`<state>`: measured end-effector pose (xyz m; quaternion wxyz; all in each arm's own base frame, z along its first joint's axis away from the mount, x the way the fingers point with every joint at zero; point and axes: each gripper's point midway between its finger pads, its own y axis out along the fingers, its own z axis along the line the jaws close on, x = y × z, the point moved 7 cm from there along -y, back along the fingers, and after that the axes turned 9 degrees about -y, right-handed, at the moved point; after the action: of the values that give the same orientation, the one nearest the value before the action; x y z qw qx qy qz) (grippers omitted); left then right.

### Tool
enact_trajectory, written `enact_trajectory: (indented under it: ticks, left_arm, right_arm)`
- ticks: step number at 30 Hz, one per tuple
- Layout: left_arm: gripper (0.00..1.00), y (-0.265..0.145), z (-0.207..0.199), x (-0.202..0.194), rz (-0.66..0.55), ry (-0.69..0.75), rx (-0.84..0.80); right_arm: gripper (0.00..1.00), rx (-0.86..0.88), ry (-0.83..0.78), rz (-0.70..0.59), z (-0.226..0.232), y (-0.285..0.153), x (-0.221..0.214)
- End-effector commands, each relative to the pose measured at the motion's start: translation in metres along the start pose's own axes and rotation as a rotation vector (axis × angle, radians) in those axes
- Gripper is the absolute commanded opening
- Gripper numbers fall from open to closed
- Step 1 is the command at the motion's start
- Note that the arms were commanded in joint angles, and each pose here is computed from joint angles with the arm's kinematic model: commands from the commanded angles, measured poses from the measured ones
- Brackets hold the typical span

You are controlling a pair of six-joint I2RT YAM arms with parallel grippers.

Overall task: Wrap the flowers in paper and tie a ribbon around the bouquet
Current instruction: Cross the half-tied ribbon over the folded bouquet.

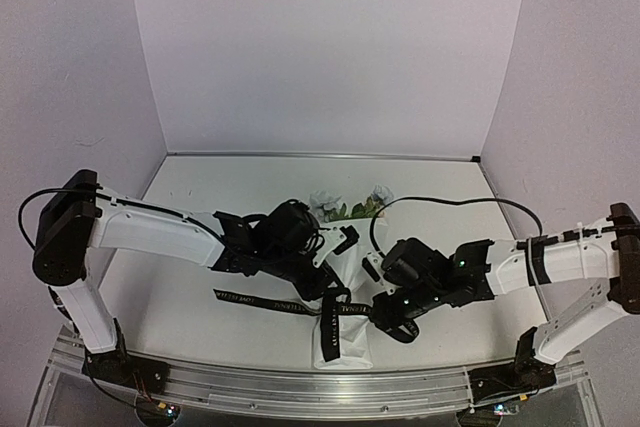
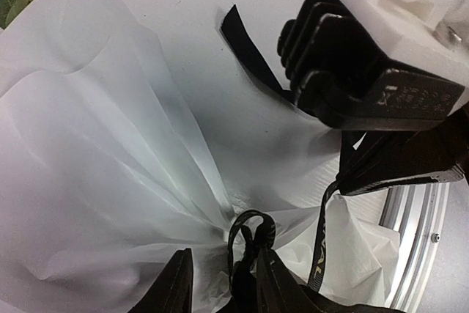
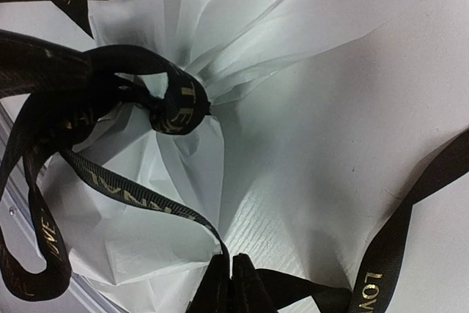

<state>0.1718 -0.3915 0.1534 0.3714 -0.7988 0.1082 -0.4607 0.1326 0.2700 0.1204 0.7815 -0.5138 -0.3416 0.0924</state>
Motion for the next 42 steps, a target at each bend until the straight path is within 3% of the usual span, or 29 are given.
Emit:
enact_trajectory:
  ticks: [1, 13, 21, 24, 34, 42]
  left_arm:
    - [0.32, 0.003, -0.009, 0.009, 0.010, 0.039, -0.049]
    - [0.32, 0.010, -0.007, 0.008, 0.054, 0.079, -0.039]
    - [0.31, 0.018, -0.007, 0.005, 0.097, 0.094, -0.050]
    - [0.27, 0.020, -0.006, 0.006, 0.094, 0.114, -0.044]
    - [0.01, 0.003, -0.010, 0.020, 0.000, 0.134, -0.035]
    - [0.00, -0.013, -0.014, 0.027, -0.069, 0.125, -0.043]
  right_arm:
    - [0.06, 0.031, -0.017, -0.046, 0.005, -0.005, 0.006]
    - [0.35, 0.019, -0.100, -0.053, -0.007, -0.013, -0.016]
    - [0.43, -0.032, -0.184, -0.044, -0.022, -0.018, -0.037]
    - [0.45, -0.048, -0.212, -0.022, -0.025, -0.018, -0.041]
    - [0.60, -0.092, -0.316, -0.008, -0.029, -0.011, -0.039]
    - [0.74, -0.106, -0.402, -0.063, -0.027, 0.001, -0.023]
